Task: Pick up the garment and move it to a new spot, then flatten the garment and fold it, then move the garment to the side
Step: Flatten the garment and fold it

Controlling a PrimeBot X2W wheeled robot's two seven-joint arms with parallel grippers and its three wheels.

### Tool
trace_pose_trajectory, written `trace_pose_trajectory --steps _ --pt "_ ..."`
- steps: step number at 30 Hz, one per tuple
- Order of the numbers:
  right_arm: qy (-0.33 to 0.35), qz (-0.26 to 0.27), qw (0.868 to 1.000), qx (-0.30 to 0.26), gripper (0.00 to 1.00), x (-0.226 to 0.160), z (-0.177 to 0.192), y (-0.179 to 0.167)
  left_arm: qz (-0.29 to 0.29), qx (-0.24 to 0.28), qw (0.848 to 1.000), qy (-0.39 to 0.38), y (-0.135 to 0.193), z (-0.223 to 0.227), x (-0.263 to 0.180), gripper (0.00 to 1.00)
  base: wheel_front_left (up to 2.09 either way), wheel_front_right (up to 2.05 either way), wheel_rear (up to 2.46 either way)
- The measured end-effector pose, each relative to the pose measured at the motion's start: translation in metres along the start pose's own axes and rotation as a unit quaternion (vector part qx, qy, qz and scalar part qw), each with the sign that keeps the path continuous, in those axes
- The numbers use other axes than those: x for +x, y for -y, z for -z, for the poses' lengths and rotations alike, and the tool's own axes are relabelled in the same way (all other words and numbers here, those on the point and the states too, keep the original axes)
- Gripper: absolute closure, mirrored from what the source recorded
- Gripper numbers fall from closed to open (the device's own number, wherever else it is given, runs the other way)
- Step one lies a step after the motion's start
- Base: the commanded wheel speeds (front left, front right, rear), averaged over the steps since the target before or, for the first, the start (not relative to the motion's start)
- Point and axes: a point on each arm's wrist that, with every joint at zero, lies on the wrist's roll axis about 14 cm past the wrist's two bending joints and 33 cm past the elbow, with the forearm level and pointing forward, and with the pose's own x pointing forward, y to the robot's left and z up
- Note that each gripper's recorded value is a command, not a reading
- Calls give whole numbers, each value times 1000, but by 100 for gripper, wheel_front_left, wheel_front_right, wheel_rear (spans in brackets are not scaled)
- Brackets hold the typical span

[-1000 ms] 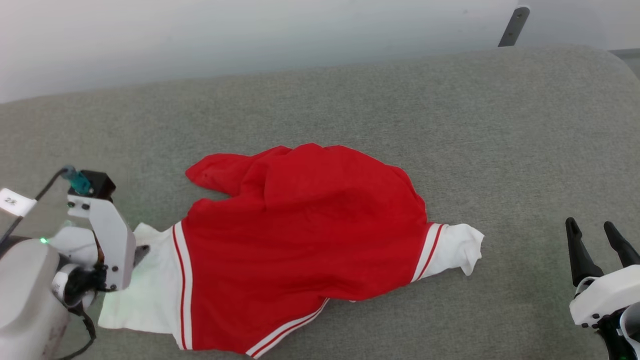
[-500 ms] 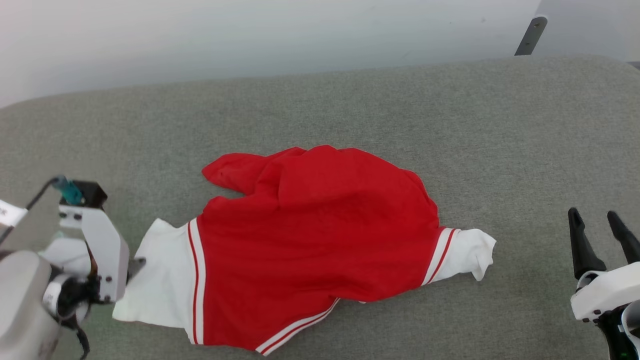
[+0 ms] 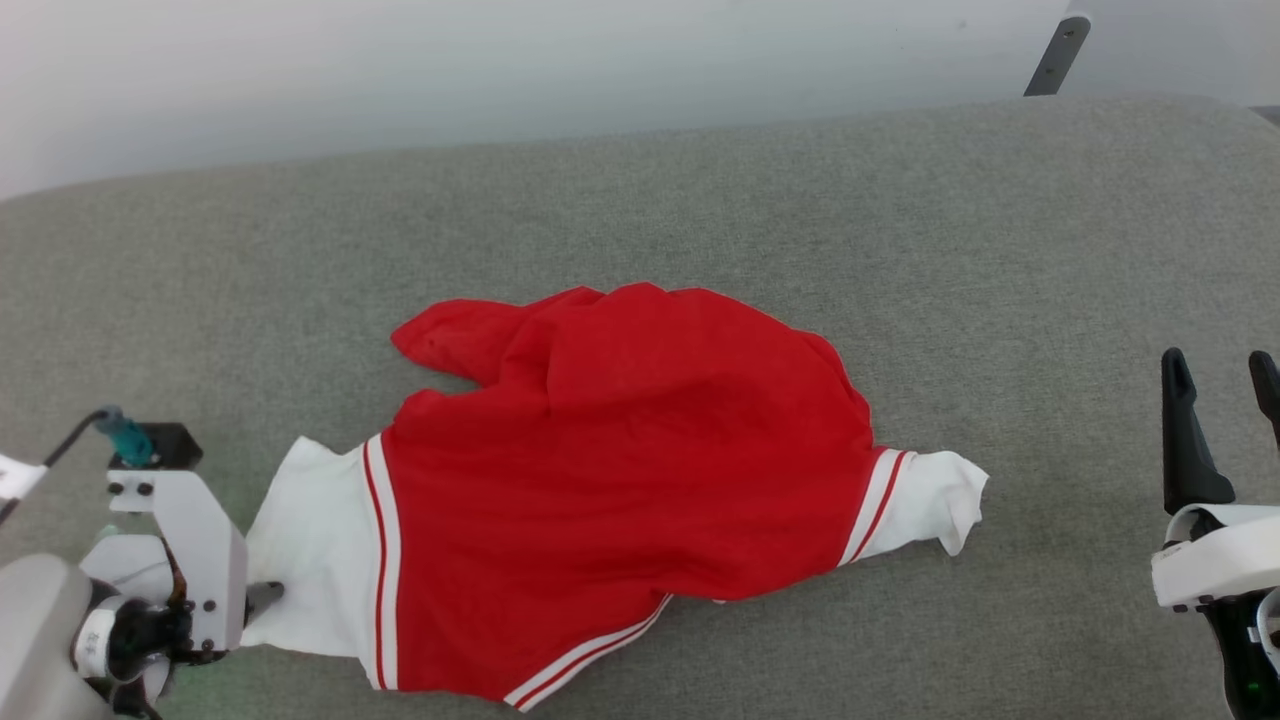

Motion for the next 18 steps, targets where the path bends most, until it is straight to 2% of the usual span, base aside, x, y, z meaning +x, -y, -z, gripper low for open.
trace_pose_trajectory --steps 4,5,6,7,8,12,18 --pt "-7 -2 1000 2 0 -2 1 -3 2 -22 1000 -19 -1 7 3 0 0 0 0" --pt "-12 -2 1000 4 0 -3 3 -5 4 -27 999 -24 0 9 3 30 0 0 0" --pt "-17 -3 1000 4 0 -4 5 -6 5 -32 999 -32 0 12 4 53 0 0 0" --pt "-23 -7 1000 2 0 -4 6 -8 5 -35 999 -37 0 15 4 71 0 0 0" --pt "-32 -11 999 3 0 -5 9 -10 7 -35 998 -42 1 16 3 100 0 0 0" --pt "-81 -39 996 11 0 -12 27 -26 17 -42 998 -50 4 24 3 100 0 0 0" --pt "-187 -77 979 22 0 -25 66 -42 24 -48 998 -42 7 26 2 100 0 0 0"
